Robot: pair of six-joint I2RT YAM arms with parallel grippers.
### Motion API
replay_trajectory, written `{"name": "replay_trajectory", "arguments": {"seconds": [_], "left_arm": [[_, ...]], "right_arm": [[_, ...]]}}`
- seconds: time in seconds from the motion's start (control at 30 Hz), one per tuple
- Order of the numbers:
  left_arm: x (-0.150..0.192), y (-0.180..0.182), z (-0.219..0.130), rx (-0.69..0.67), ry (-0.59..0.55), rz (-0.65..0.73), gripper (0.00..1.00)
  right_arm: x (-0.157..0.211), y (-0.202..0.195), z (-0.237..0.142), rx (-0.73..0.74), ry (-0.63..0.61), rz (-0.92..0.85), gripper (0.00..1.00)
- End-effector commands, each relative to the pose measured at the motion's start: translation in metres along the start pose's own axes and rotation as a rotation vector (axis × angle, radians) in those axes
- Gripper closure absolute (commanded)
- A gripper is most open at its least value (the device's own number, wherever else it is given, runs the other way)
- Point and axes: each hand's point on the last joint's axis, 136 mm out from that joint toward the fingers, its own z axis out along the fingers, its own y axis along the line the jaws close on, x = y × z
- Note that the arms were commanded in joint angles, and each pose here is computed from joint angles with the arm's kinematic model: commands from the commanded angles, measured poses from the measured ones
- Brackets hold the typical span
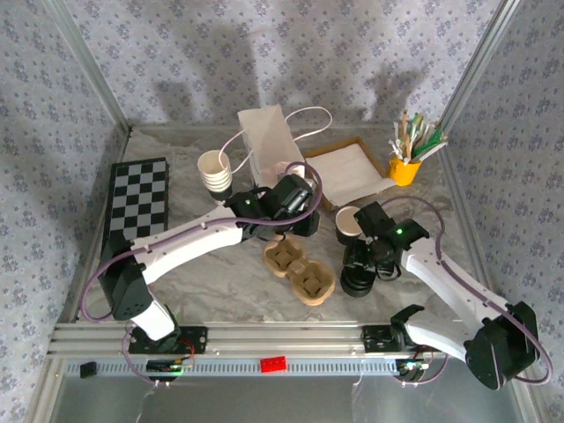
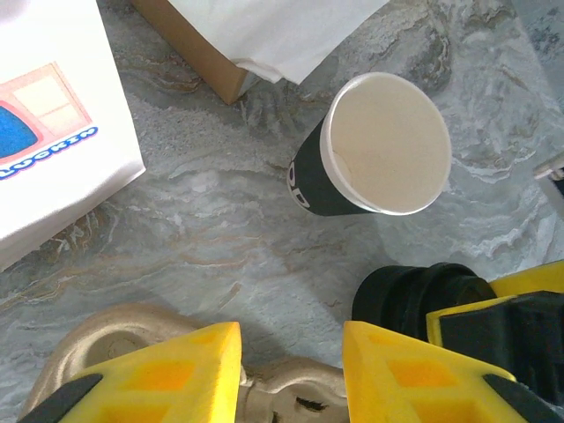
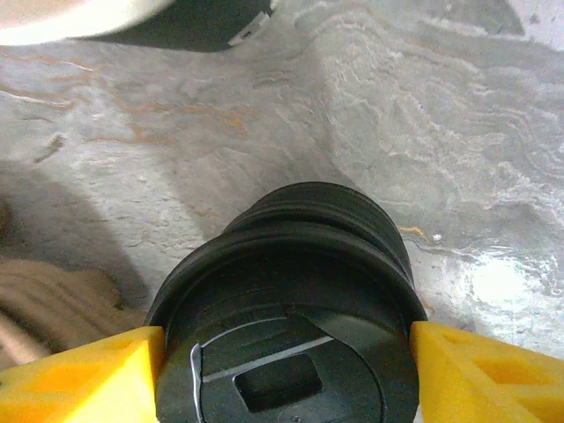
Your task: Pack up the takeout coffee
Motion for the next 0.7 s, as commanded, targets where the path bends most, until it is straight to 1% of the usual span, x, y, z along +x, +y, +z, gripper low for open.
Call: {"name": "replay_trajectory", "arguments": {"seconds": [0.0,0.17,0.3,0.43,0.6,0.67], "left_arm": [[-0.017,-0.006,-0.023,0.049,-0.068,-0.034,0.65],[-0.025,-0.004,-0.03,0.057,-0.118,-0.082,0.65],[-0.031,-0.001,-0.031,0.052,-0.158,-0.131,0.65],[-0.036,0.003,-0.03,0.048,-0.187,-0.168,0.65],[-0.037,0.014,-0.027,0.023,-0.208,-0.211,0.65],[-0.036,0.018,-0.025,0.019,-0.214,-0.226,0.65]], "right_arm": [[0.0,-0.001,-0.025,0.005,-0.013,-0.019,0.29],[-0.017,0.001,-0.056,0.024,-0.068,-0.06,0.3],[-0.045,0.009,-0.069,0.045,-0.115,-0.096,0.29],[-0.077,0.025,-0.072,0.049,-0.148,-0.117,0.29],[-0.105,0.036,-0.064,0.081,-0.16,-0.143,0.29],[-0.111,0.04,-0.057,0.092,-0.148,-0.16,0.29]]}}
